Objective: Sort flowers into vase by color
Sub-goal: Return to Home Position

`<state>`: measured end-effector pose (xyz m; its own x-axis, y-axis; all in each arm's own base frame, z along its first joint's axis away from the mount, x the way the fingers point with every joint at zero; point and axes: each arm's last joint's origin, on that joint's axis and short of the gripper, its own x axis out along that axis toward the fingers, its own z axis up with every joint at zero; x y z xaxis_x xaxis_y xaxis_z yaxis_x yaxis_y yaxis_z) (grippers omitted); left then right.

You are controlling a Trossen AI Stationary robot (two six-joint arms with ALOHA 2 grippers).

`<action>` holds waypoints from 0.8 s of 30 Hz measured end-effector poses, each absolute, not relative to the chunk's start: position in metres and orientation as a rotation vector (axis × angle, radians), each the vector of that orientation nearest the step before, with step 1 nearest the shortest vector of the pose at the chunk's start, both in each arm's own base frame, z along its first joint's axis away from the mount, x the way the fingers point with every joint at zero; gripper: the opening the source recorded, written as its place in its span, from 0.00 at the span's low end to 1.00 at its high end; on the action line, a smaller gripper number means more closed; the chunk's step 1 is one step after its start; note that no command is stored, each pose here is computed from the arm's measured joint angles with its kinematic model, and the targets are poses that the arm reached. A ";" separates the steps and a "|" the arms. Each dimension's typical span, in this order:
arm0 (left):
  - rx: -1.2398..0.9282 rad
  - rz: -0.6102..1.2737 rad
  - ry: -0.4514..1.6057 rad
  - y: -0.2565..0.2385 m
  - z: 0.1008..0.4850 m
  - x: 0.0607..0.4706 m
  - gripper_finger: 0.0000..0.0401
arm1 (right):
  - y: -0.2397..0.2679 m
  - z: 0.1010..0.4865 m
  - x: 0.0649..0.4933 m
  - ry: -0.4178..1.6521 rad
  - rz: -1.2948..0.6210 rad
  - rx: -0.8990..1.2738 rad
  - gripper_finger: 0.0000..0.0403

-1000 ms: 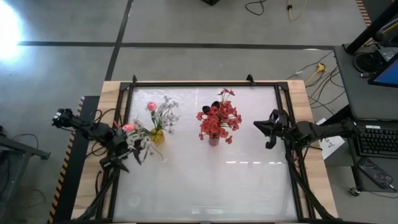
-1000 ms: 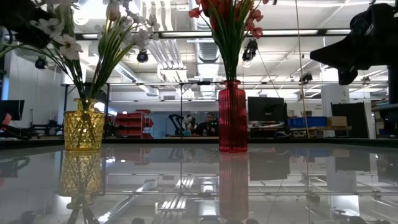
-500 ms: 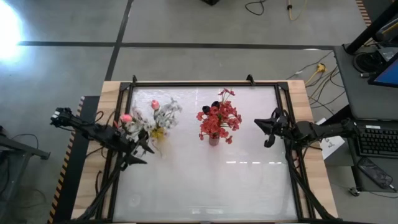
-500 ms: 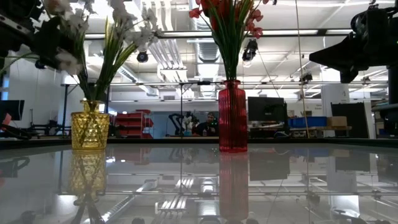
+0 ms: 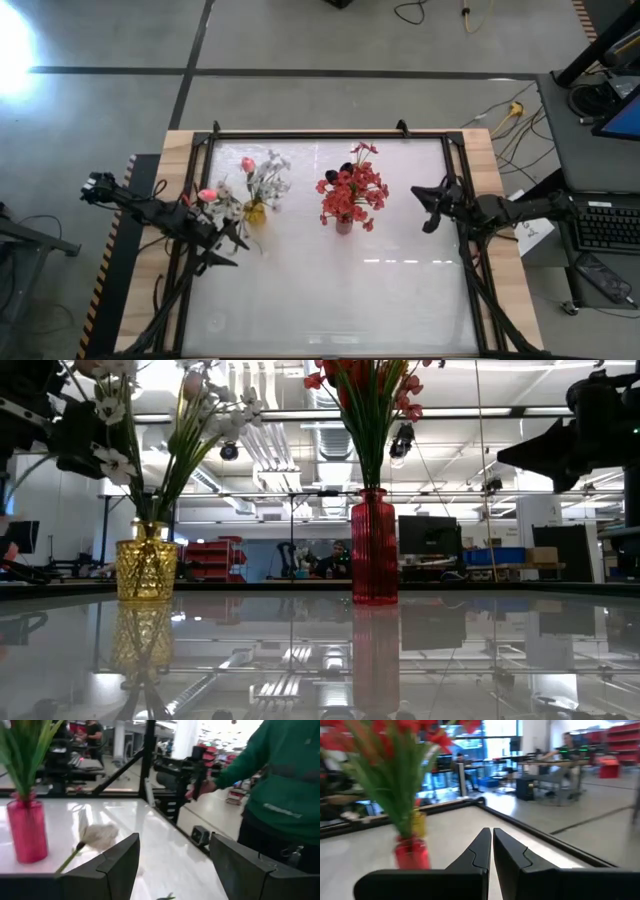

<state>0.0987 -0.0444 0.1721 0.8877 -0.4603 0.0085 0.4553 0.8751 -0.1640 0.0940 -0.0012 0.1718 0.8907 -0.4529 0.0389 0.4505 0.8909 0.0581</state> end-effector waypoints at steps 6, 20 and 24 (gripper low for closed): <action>-0.127 -0.460 0.063 -0.044 0.168 0.099 0.57 | 0.000 0.171 0.095 -0.039 -0.421 0.025 0.03; -0.104 -0.460 0.067 -0.044 0.167 0.100 0.57 | 0.011 0.160 0.106 0.090 -0.092 0.145 0.03; -0.105 -0.460 0.067 -0.044 0.167 0.100 0.57 | 0.013 0.159 0.106 0.107 -0.012 0.145 0.03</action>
<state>0.0996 -0.0443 0.1674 0.8941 -0.4461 -0.0407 0.4392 0.8909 -0.1158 0.1062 0.0134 0.1587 0.9942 -0.0039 -0.1076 0.0195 0.9894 0.1440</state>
